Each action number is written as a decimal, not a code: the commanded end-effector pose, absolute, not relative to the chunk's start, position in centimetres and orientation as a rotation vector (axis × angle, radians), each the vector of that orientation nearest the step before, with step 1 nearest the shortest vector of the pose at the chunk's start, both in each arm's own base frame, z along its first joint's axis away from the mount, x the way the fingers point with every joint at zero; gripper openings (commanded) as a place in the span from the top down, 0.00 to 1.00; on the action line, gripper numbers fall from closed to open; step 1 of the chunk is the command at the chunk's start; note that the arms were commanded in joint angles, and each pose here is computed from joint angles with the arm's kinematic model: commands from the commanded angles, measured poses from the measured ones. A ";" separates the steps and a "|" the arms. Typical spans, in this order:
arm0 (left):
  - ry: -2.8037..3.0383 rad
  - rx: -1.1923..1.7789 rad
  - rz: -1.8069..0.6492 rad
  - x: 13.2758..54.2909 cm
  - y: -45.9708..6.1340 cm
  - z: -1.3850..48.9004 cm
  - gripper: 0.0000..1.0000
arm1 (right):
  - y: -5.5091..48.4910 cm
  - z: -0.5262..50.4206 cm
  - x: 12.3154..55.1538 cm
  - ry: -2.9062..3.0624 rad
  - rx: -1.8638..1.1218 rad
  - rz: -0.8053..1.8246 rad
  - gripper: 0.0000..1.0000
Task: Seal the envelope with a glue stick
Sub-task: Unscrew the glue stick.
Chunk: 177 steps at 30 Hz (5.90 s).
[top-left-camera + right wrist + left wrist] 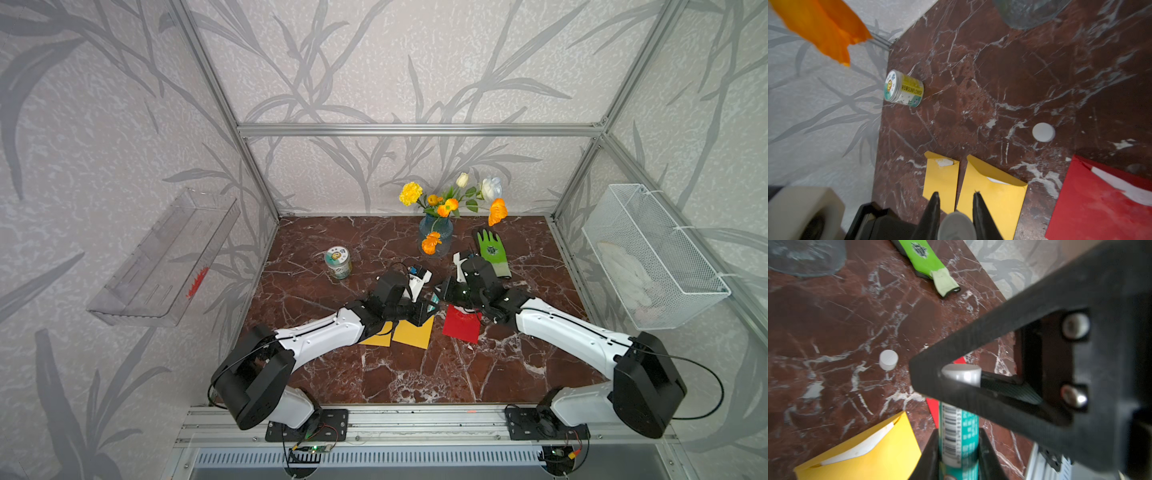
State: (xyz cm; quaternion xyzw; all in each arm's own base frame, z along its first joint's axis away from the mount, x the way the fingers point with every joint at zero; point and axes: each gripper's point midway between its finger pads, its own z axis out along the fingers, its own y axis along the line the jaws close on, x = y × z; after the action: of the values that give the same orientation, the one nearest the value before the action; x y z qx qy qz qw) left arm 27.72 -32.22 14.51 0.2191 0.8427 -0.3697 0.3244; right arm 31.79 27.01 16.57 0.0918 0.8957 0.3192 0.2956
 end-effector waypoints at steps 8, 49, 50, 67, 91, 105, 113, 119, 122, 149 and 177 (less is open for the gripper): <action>2.238 0.534 -0.989 29.5 -31.6 15.6 1.00 | 25.3 19.8 32.2 2.281 0.095 0.816 0.44; 2.038 0.698 -1.597 24.5 -34.0 21.3 1.00 | 25.8 23.9 29.8 2.046 -0.107 1.559 0.62; 2.039 0.697 -1.600 24.5 -34.0 21.2 1.00 | 25.9 23.9 29.8 2.046 -0.108 1.561 0.64; 2.076 0.596 -1.288 27.6 -32.8 19.4 1.00 | 22.1 14.9 31.5 2.437 0.224 0.841 0.82; 2.004 0.701 -1.548 25.4 -34.6 20.1 1.00 | 24.4 22.1 30.3 2.147 -0.019 1.152 0.21; 1.948 0.734 -1.639 24.0 -34.6 21.6 1.00 | 25.4 23.3 29.5 1.999 -0.086 1.509 0.56; 1.953 0.720 -1.621 24.3 -34.5 21.5 1.00 | 25.6 22.6 29.7 2.021 -0.078 1.527 0.67; 1.969 0.723 -1.608 24.3 -34.5 21.1 1.00 | 25.8 22.4 29.9 2.037 -0.068 1.522 0.83; 1.983 0.717 -1.564 24.6 -34.2 20.9 1.00 | 25.6 21.4 30.3 2.103 -0.030 1.477 0.85; 2.055 0.677 -1.346 25.5 -34.4 19.5 1.00 | 25.2 20.8 31.4 2.223 0.083 1.027 0.24; 1.987 0.729 -1.491 23.7 -33.7 21.4 0.63 | 26.5 22.2 27.7 2.097 -0.038 1.475 0.94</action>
State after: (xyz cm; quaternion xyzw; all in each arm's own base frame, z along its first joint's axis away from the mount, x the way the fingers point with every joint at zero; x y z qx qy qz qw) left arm 23.39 -34.13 20.97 0.2687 0.7405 -0.5572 0.2628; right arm 27.26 26.99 22.16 -0.0236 0.7824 0.5624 0.2666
